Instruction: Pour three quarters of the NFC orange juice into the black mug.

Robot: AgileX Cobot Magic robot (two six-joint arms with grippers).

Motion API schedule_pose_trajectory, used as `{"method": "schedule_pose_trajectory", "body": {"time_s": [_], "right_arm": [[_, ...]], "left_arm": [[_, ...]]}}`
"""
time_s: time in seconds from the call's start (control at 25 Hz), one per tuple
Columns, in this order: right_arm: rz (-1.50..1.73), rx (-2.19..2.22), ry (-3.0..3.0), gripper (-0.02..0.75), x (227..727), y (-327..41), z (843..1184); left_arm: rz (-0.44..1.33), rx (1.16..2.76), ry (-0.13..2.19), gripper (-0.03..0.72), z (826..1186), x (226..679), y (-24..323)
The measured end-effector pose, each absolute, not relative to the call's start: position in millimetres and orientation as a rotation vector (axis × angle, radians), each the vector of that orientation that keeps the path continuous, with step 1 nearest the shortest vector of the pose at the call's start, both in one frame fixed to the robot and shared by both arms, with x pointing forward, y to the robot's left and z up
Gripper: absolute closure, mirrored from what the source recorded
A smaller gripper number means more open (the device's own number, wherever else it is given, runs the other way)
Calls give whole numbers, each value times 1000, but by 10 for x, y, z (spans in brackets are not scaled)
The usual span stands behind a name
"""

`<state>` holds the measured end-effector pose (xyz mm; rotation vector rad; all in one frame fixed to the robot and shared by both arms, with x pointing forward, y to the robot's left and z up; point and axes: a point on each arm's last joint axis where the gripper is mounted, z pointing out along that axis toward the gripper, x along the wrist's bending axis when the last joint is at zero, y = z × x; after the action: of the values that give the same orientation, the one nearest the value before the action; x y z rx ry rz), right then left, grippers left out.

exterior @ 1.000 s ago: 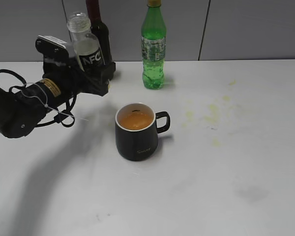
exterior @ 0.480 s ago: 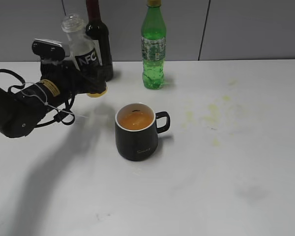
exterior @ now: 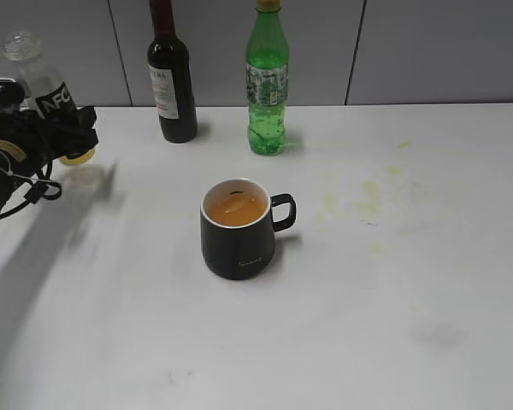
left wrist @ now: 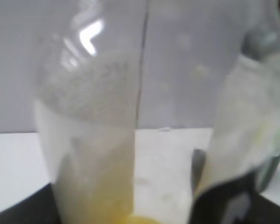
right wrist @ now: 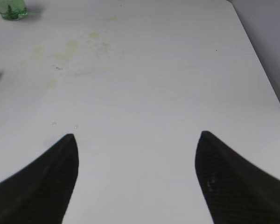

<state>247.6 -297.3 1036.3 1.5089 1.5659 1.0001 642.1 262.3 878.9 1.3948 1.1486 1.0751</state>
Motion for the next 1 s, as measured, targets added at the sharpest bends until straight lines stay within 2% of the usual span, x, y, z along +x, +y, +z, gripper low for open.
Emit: {"method": "schedule_pose_trajectory", "body": {"time_s": [0.12,0.52,1.0], "right_arm": [[1000,1509,1566,146,2476,-2973,10363],[1000,1509,1566,146,2476,-2973,10363],[1002,1509,1566,146,2476,-2971,10363]], "left_arm": [[1076,1409,1173,218,8685,6444,2705],[1049,1460,1146,218,8464,6574,2663],[1033,1495,1151,215,8447,6598,2653]]}}
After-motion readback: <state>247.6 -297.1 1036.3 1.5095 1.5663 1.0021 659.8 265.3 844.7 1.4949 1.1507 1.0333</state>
